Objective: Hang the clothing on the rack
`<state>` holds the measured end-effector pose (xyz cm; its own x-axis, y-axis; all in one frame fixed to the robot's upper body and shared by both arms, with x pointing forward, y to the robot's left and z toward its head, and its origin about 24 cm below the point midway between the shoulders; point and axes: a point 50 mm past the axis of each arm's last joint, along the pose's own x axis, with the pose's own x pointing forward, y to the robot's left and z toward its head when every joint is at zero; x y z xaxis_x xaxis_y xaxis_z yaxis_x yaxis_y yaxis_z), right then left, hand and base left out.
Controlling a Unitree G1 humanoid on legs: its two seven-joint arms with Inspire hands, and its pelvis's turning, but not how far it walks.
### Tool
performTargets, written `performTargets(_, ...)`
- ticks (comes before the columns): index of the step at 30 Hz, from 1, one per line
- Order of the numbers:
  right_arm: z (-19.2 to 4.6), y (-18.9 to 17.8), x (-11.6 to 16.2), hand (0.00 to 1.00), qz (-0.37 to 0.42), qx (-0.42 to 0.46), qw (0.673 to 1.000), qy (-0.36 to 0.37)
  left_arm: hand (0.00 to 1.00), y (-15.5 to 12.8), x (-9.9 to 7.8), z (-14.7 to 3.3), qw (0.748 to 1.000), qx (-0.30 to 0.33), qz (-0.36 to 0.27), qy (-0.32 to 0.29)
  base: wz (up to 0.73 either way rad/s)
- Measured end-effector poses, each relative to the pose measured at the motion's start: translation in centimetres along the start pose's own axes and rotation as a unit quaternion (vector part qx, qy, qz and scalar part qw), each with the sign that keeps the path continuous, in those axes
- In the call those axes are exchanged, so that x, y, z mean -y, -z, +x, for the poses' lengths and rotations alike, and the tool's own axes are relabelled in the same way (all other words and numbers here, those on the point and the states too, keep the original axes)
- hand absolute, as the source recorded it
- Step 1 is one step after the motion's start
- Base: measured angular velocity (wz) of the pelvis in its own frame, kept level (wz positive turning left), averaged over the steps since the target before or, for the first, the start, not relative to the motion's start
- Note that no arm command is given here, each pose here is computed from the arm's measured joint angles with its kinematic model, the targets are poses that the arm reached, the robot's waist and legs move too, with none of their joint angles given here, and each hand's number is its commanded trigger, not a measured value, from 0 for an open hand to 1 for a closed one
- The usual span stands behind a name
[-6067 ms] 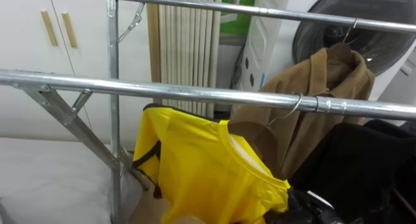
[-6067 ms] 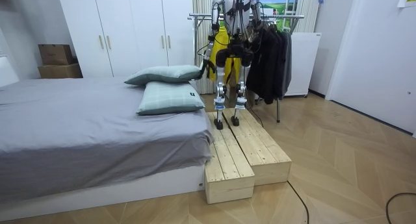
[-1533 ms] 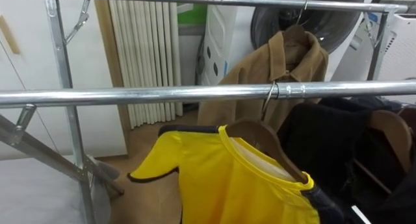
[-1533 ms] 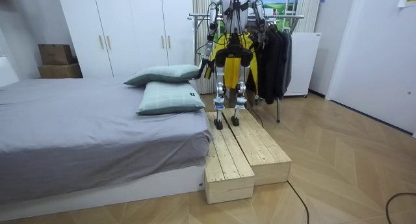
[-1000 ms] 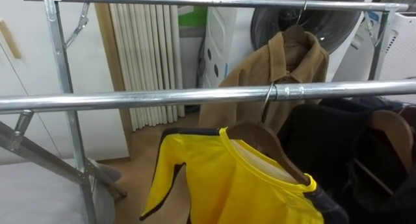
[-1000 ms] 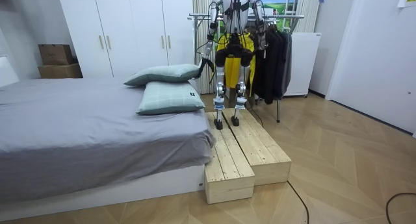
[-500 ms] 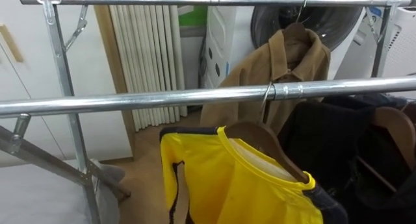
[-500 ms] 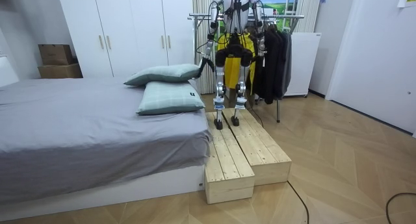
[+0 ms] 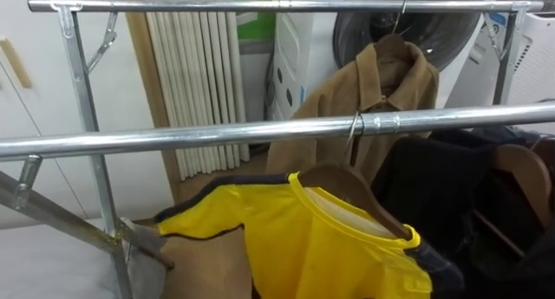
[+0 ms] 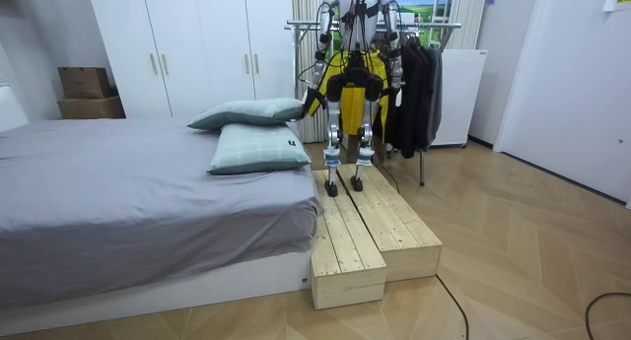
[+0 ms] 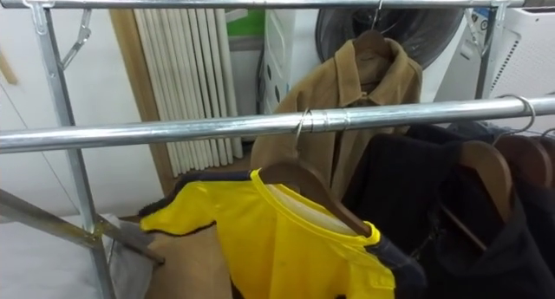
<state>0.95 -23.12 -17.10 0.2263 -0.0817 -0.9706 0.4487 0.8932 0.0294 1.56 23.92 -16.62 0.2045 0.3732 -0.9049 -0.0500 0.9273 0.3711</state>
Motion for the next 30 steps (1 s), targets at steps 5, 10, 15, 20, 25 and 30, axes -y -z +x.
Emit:
performTargets(5, 0.0, 0.2, 0.1, 0.00, 0.005, -0.013, 1.000, 0.004, 0.00, 0.5, 0.1, 0.0, 0.999, -0.021, -0.031, 0.022, 0.00)
performTargets(10, 0.1, -0.3, 0.2, 0.00, -0.011, -0.012, 1.000, 0.013, 0.00, 0.7, 0.3, 0.0, 0.995, -0.038, -0.072, 0.052, 0.04)
performTargets(15, 0.1, -0.8, 0.3, 0.00, -0.030, -0.006, 0.999, 0.035, 0.00, 0.8, 0.6, 0.0, 0.992, -0.042, -0.089, 0.082, -0.01)
performTargets(20, 0.2, -1.1, 0.4, 0.00, -0.040, -0.004, 0.998, 0.044, 0.00, 1.1, 0.8, -0.1, 0.989, -0.057, -0.088, 0.100, -0.01)
performTargets(25, 0.1, -1.1, 0.5, 0.00, -0.039, -0.006, 0.999, 0.037, 0.00, 0.8, 0.8, 0.0, 0.989, -0.056, -0.088, 0.109, 0.00)
performTargets(30, 0.1, -1.1, 0.4, 0.00, -0.038, -0.014, 0.999, 0.030, 0.00, 0.7, 0.6, 0.1, 0.988, -0.057, -0.086, 0.113, 0.00)
